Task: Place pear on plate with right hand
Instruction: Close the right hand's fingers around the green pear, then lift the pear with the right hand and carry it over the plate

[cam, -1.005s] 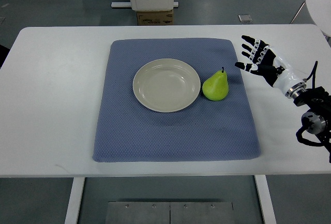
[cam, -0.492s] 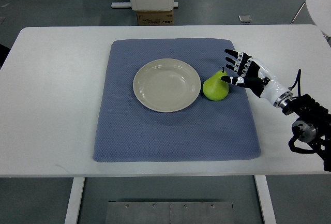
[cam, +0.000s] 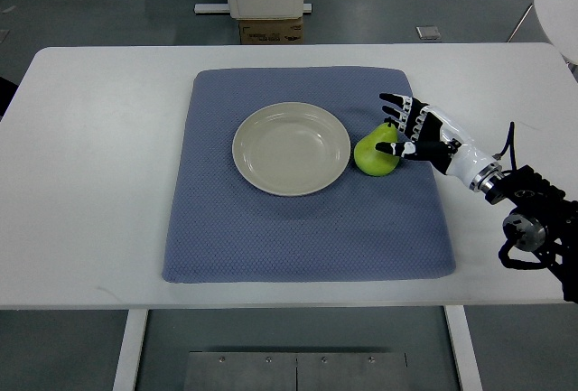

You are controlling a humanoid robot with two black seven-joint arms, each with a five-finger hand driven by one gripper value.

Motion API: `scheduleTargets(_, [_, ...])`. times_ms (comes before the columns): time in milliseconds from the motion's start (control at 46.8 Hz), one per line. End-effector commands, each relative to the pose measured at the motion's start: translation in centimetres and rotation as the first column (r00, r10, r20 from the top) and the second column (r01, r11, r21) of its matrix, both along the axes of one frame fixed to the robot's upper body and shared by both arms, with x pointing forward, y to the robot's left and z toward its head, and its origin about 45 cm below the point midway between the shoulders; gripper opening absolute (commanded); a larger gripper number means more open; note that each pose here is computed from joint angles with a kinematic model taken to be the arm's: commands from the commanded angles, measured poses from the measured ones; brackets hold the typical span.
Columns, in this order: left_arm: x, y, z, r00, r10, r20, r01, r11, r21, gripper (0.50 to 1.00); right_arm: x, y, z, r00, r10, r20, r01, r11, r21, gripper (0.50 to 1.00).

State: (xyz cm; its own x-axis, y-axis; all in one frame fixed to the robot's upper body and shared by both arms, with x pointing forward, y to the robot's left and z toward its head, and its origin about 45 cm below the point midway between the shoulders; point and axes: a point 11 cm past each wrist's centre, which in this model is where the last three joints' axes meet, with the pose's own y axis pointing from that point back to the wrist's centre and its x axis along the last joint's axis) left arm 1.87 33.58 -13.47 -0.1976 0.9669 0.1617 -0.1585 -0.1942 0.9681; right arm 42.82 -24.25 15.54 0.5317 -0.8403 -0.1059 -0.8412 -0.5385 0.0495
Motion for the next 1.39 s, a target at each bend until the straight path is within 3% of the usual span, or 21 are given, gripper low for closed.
scheduleTargets(0, [0.0, 0.0, 0.0, 1.000, 0.000, 0.000, 0.000, 1.000, 0.000, 1.000, 0.0, 0.3, -0.1, 1.000, 0.003, -0.001, -0.003, 1.000, 0.000, 1.000])
scheduleTargets(257, [0.0, 0.0, 0.0, 1.000, 0.000, 0.000, 0.000, 1.000, 0.000, 1.000, -0.4, 1.4, -0.5, 0.998, 0.055, 0.008, -0.054, 0.997, -0.052, 1.000])
scheduleTargets(963, [0.0, 0.0, 0.0, 1.000, 0.000, 0.000, 0.000, 1.000, 0.000, 1.000, -0.9, 2.5, -2.3, 0.999, 0.024, 0.030, -0.019, 0.985, -0.172, 1.000])
scheduleTargets(1091, [0.0, 0.0, 0.0, 1.000, 0.000, 0.000, 0.000, 1.000, 0.000, 1.000, -0.7, 2.5, -2.3, 0.999, 0.008, 0.038, -0.001, 0.983, -0.181, 0.981])
scheduleTargets(1134, [0.0, 0.0, 0.0, 1.000, 0.000, 0.000, 0.000, 1.000, 0.000, 1.000, -0.7, 2.6, -2.3, 0.999, -0.002, 0.044, 0.010, 0.982, -0.188, 0.943])
scheduleTargets(1219, [0.0, 0.0, 0.0, 1.000, 0.000, 0.000, 0.000, 1.000, 0.000, 1.000, -0.5, 2.3, -2.5, 0.999, -0.018, 0.047, 0.027, 0.979, -0.200, 0.812])
scheduleTargets(1283, [0.0, 0.0, 0.0, 1.000, 0.000, 0.000, 0.000, 1.000, 0.000, 1.000, -0.5, 2.2, -2.5, 0.999, -0.019, 0.046, 0.028, 0.979, -0.203, 0.609])
scheduleTargets(1326, [0.0, 0.0, 0.0, 1.000, 0.000, 0.000, 0.000, 1.000, 0.000, 1.000, -0.5, 2.2, -2.6, 0.999, -0.023, 0.047, 0.032, 0.978, -0.206, 0.508])
scheduleTargets(1369, [0.0, 0.0, 0.0, 1.000, 0.000, 0.000, 0.000, 1.000, 0.000, 1.000, -0.5, 2.1, -2.6, 0.999, -0.024, 0.047, 0.033, 0.978, -0.207, 0.500])
